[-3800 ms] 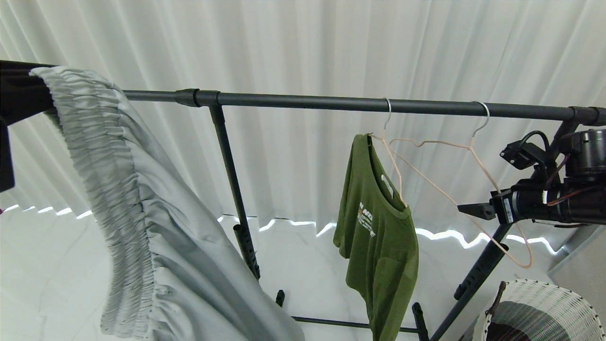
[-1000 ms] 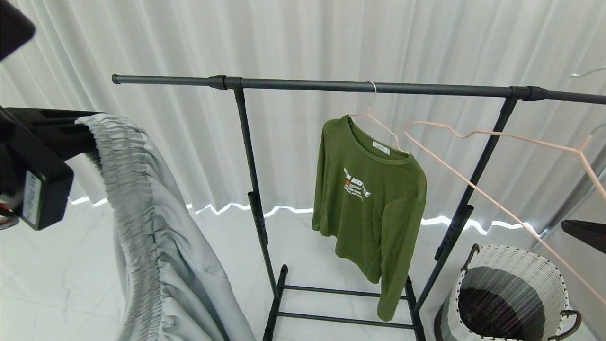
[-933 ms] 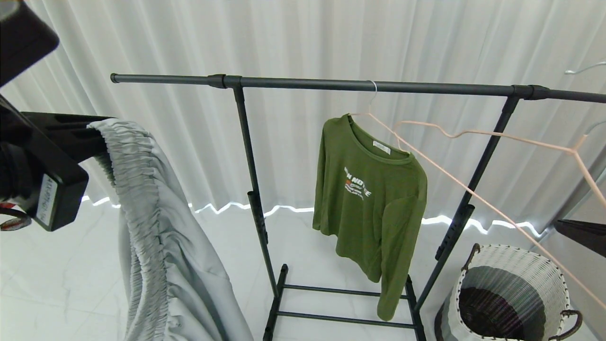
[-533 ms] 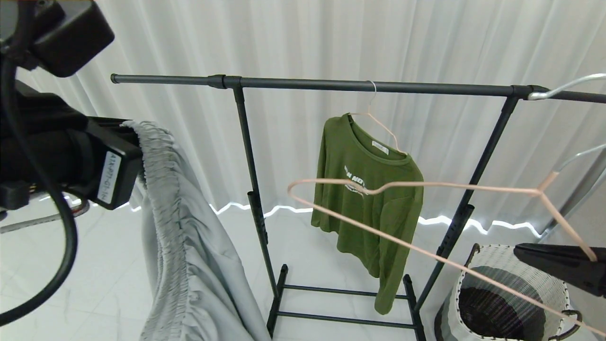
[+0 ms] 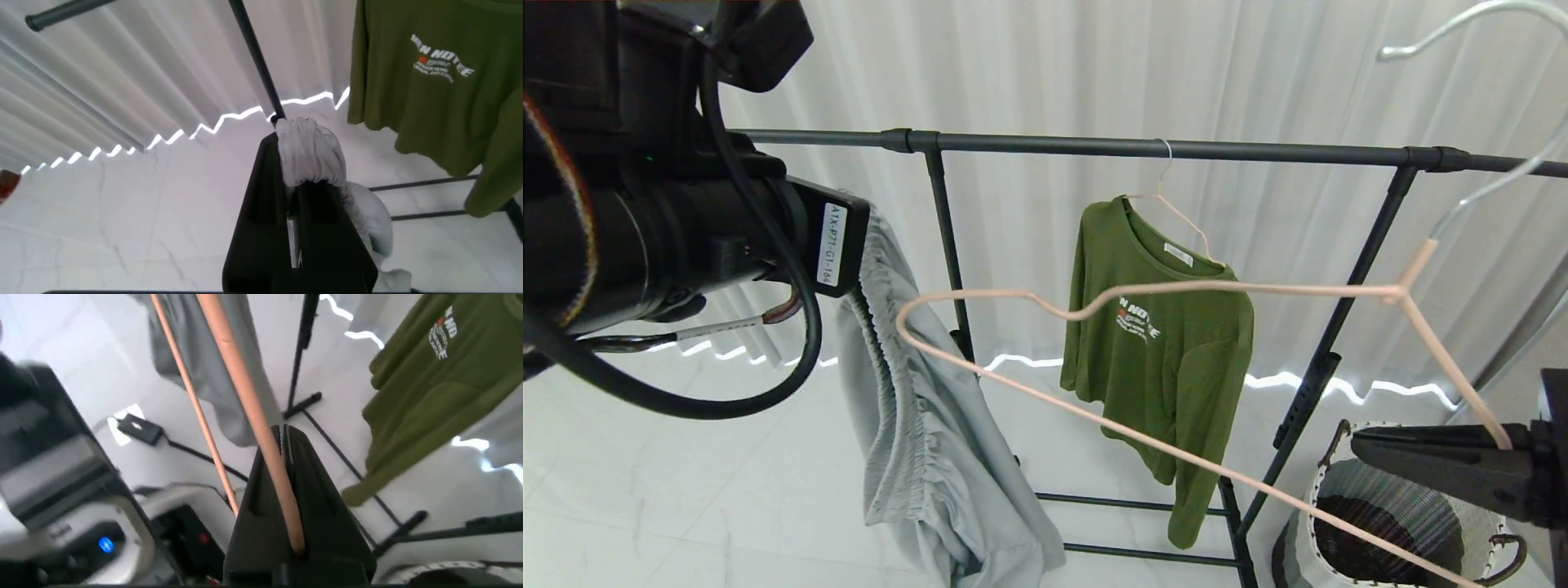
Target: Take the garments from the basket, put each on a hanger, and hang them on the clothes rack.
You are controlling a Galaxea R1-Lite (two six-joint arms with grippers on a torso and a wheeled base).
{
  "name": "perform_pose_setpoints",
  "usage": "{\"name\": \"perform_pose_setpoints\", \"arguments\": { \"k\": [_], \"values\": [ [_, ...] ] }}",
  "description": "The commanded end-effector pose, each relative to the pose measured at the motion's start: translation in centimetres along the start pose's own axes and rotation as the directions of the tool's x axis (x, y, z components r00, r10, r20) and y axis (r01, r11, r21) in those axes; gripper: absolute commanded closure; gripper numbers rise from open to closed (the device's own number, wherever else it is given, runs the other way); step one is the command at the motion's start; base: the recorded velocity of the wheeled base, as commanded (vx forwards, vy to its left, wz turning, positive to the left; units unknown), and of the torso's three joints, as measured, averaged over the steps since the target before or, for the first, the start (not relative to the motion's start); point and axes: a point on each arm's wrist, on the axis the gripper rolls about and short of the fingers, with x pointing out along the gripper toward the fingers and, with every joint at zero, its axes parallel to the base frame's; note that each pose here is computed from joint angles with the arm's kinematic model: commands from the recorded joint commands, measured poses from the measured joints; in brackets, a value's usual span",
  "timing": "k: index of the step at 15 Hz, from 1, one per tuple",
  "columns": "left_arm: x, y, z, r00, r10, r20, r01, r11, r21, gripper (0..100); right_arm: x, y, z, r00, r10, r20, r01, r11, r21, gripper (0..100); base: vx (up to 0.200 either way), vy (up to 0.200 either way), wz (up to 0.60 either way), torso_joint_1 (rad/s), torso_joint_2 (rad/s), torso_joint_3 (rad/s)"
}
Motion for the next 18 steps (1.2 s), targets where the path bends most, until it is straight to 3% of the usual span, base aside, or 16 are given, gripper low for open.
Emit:
{"name": "perform_pose_setpoints", "arguments": {
  "k": [1, 2, 4, 10, 18],
  "values": [
    [0.4, -0.3, 0.2, 1.000, 0.002, -0.004, -0.002, 1.000, -0.005, 100, 1.7, 0.1, 0.8, 1.000, -0.010, -0.030, 0.010, 1.000, 0.019, 100, 0.000, 0.000, 0.00, 0.000, 0.00, 0.000],
    [0.8, -0.4, 0.6, 1.000, 0.006, 0.000, -0.006, 0.999, -0.034, 100, 3.1, 0.3, 1.2, 0.997, -0.066, -0.045, 0.068, 0.996, 0.062, 100, 0.000, 0.000, 0.00, 0.000, 0.00, 0.000],
    [1.6, -0.6, 1.1, 1.000, 0.020, -0.003, -0.020, 0.998, -0.062, 100, 3.7, 1.4, 2.4, 0.999, -0.029, -0.016, 0.031, 0.990, 0.134, 100, 0.000, 0.000, 0.00, 0.000, 0.00, 0.000],
    [3.5, -1.4, 1.5, 0.998, 0.050, -0.026, -0.052, 0.994, -0.094, 100, 3.5, 2.6, 2.3, 1.000, -0.025, -0.015, 0.027, 0.992, 0.124, 100, 0.000, 0.000, 0.00, 0.000, 0.00, 0.000],
    [4.3, -1.0, 1.4, 0.995, 0.086, -0.041, -0.090, 0.989, -0.116, 100, 3.5, 3.1, 1.5, 0.998, -0.003, -0.070, 0.010, 0.995, 0.103, 100, 0.000, 0.000, 0.00, 0.000, 0.00, 0.000]
  ]
}}
